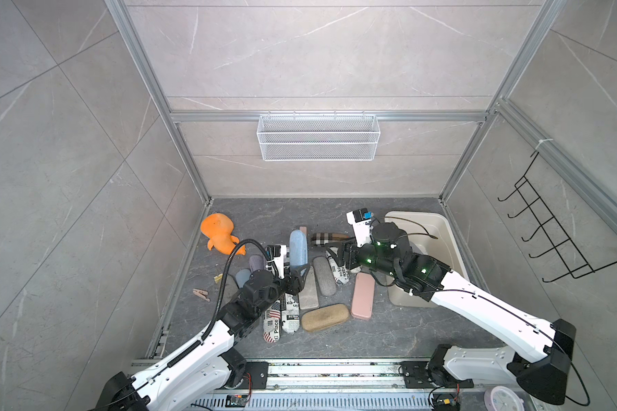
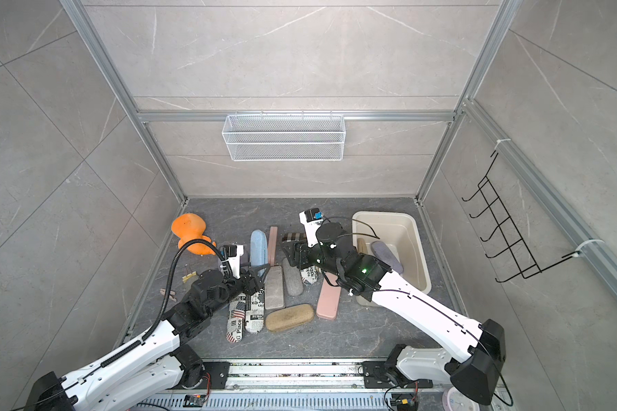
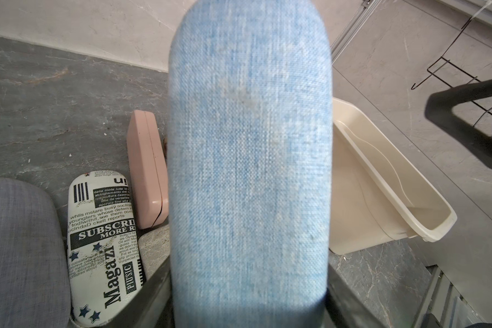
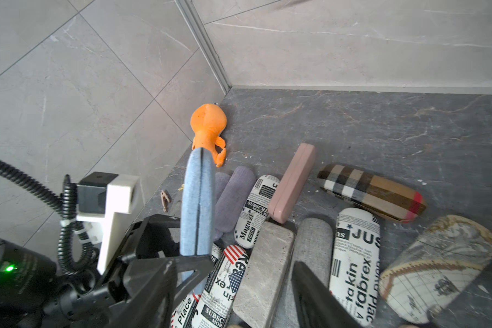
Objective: Put the glasses cases into the storage boxes
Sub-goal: Pick up the glasses case.
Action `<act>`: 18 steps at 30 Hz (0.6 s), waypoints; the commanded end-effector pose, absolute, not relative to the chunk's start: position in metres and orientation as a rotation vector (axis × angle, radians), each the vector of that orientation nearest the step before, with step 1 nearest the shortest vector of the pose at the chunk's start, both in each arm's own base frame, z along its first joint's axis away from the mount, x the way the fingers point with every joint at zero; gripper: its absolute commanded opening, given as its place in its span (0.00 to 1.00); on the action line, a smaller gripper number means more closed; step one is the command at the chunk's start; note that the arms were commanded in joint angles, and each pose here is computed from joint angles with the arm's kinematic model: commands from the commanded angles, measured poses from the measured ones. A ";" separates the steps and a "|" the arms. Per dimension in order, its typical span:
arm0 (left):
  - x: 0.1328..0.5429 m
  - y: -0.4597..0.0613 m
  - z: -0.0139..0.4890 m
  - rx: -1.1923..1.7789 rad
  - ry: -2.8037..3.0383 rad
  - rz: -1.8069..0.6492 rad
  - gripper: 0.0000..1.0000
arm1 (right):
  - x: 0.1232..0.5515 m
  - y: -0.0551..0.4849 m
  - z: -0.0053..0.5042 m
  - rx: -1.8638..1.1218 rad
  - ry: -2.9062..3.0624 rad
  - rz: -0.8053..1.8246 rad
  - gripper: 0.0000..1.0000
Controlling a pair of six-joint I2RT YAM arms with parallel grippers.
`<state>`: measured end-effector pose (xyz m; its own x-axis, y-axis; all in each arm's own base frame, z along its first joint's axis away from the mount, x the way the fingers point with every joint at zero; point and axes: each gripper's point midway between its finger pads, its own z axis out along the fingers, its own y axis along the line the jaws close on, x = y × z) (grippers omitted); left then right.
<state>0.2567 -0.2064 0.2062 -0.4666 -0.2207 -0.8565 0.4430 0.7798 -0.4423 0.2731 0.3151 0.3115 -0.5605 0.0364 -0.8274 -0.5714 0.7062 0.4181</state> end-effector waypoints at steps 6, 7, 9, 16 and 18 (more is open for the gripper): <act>0.260 -0.191 0.245 0.093 1.755 -0.771 0.52 | 0.272 0.349 0.327 -0.445 1.973 0.926 0.67; 0.260 -0.190 0.244 0.090 1.755 -0.768 0.52 | 0.272 0.353 0.329 -0.449 1.969 0.934 0.68; 0.260 -0.190 0.241 0.086 1.761 -0.763 0.52 | 0.270 0.364 0.330 -0.469 1.972 0.952 0.70; 0.259 -0.196 0.245 0.108 1.760 -0.794 0.52 | 0.270 0.395 0.330 -0.532 1.952 0.956 0.73; 0.258 -0.197 0.247 0.111 1.755 -0.806 0.52 | 0.277 0.400 0.327 -0.522 1.967 0.933 0.73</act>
<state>0.2579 -0.1925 0.2218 -0.4051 -0.2698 -0.8735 0.4150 0.7971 -0.4387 0.2680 0.3910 0.3176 -0.5590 -0.0132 -0.8291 -0.6510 0.6262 0.4290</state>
